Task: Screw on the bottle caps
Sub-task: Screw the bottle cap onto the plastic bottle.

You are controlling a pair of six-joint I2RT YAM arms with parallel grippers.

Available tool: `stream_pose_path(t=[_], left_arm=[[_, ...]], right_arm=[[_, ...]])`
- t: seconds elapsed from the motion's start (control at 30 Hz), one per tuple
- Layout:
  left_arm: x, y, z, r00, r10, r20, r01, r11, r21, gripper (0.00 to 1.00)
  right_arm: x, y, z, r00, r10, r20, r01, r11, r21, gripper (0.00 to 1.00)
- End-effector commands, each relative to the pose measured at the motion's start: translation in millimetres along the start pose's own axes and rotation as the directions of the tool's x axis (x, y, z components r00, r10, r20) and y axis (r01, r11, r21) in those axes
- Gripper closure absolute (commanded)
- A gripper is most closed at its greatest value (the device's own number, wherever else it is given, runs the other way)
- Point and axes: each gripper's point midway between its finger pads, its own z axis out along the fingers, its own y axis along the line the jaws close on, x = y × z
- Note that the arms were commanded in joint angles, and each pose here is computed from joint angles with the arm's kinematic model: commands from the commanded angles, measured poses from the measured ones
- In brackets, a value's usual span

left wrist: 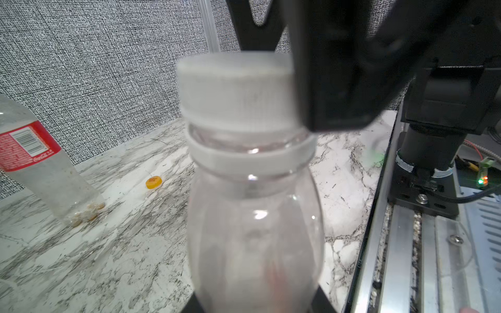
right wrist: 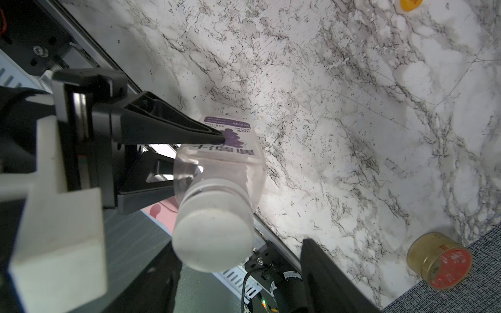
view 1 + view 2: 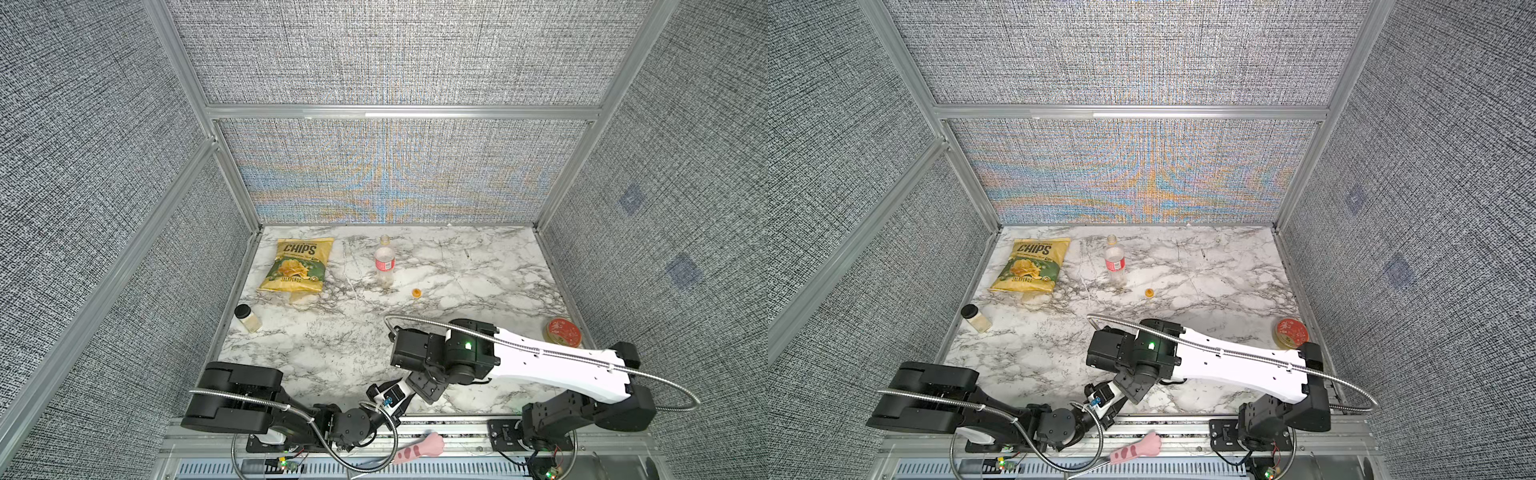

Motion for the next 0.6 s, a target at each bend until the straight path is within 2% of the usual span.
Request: stream_pose_path(t=[0.0, 0.57], left_arm=[[-5, -1, 0, 1.000, -0.022, 0.017, 0.021, 1.000, 0.005, 0.66], [-5, 0, 0, 1.000, -0.023, 0.017, 0.023, 1.000, 0.002, 0.66]], right_arm=[[-6, -5, 0, 1.000, 0.002, 0.021, -0.003, 1.000, 0.024, 0.28], [-24, -7, 3, 0.999, 0.025, 0.048, -0.025, 1.000, -0.003, 0.29]])
